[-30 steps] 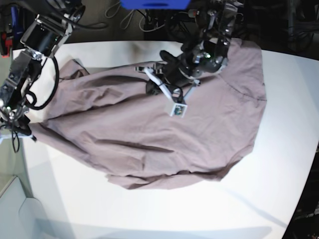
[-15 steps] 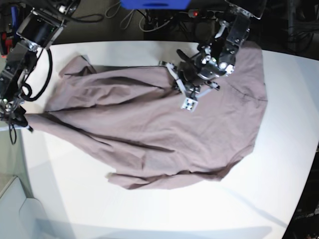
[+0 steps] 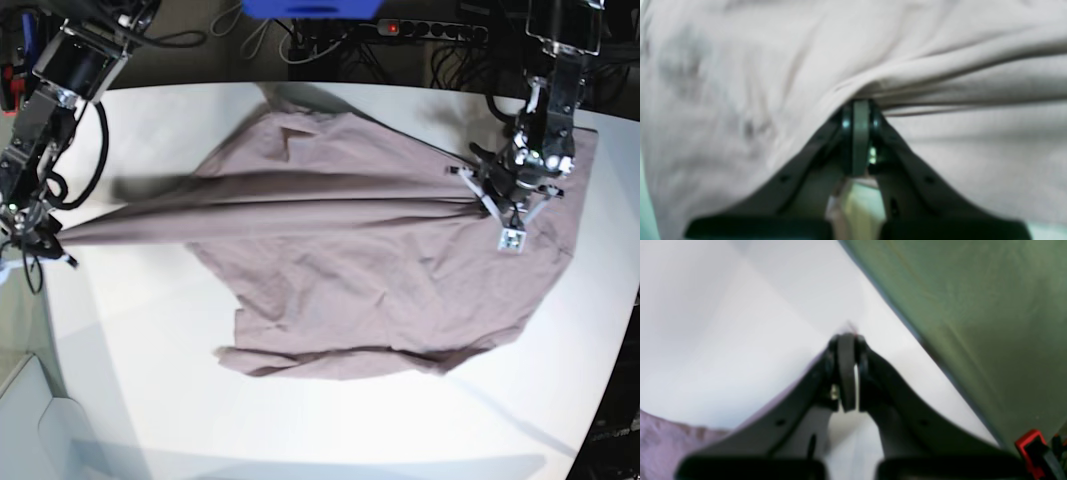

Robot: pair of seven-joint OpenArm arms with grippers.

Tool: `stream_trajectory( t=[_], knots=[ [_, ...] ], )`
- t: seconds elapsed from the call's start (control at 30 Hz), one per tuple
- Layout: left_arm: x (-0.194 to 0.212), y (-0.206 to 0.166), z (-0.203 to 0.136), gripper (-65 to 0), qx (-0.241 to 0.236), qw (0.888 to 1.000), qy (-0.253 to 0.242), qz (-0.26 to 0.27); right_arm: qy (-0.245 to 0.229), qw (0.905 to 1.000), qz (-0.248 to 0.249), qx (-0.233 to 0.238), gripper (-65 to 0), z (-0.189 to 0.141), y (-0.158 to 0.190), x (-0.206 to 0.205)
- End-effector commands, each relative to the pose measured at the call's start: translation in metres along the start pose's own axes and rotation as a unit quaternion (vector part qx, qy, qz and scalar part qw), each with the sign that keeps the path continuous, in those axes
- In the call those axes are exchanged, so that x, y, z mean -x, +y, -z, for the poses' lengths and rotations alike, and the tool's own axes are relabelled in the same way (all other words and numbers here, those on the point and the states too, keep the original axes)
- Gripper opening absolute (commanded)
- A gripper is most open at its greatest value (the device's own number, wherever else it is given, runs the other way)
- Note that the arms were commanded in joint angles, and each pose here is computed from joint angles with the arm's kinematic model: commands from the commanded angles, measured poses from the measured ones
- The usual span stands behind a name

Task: Layout the t-shirt on the table in an organized manner, then fold the t-shirt properly
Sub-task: 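Grasp the shirt with the left gripper and drag it outward, then grasp the shirt hem with the right gripper and pull it outward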

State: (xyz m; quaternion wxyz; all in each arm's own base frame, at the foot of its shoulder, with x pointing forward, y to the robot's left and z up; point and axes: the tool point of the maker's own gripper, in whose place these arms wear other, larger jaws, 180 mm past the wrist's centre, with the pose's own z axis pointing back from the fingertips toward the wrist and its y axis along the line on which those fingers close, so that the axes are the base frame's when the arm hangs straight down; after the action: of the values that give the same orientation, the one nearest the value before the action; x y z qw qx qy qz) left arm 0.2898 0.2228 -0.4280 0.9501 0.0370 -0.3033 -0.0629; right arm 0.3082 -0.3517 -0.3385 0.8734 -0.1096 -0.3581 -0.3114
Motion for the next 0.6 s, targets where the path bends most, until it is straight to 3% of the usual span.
stream_trajectory(
  t=[0.0, 0.13, 0.27, 0.43, 0.57],
  knots=[
    [-0.015, 0.027, -0.005, -64.8, -0.041, 0.999, -0.016, 0.0, -0.041, 0.9988, -0.028, 0.006, -65.0, -0.005, -0.001, -0.023],
    [-0.037, 0.047, -0.018, -64.8, -0.061, 0.997, -0.048, -0.005, 0.002, 0.996, -0.088, -0.016, -65.0, -0.003, 0.009, 0.002],
    [-0.066, 0.04, -0.041, -64.8, -0.057, 0.994, -0.098, -0.001, 0.021, 0.9938, -0.106, -0.023, -64.9, -0.004, 0.011, 0.011],
    [-0.081, 0.007, -0.066, -64.8, -0.027, 0.992, -0.125, 0.004, 0.026, 0.9937, -0.106, -0.025, -54.9, -0.005, 0.012, 0.012],
    [-0.078, -0.025, -0.082, -64.8, 0.008, 0.992, -0.127, -0.007, 0.004, 0.9938, -0.107, -0.031, -46.5, -0.015, 0.016, 0.002]
  ],
)
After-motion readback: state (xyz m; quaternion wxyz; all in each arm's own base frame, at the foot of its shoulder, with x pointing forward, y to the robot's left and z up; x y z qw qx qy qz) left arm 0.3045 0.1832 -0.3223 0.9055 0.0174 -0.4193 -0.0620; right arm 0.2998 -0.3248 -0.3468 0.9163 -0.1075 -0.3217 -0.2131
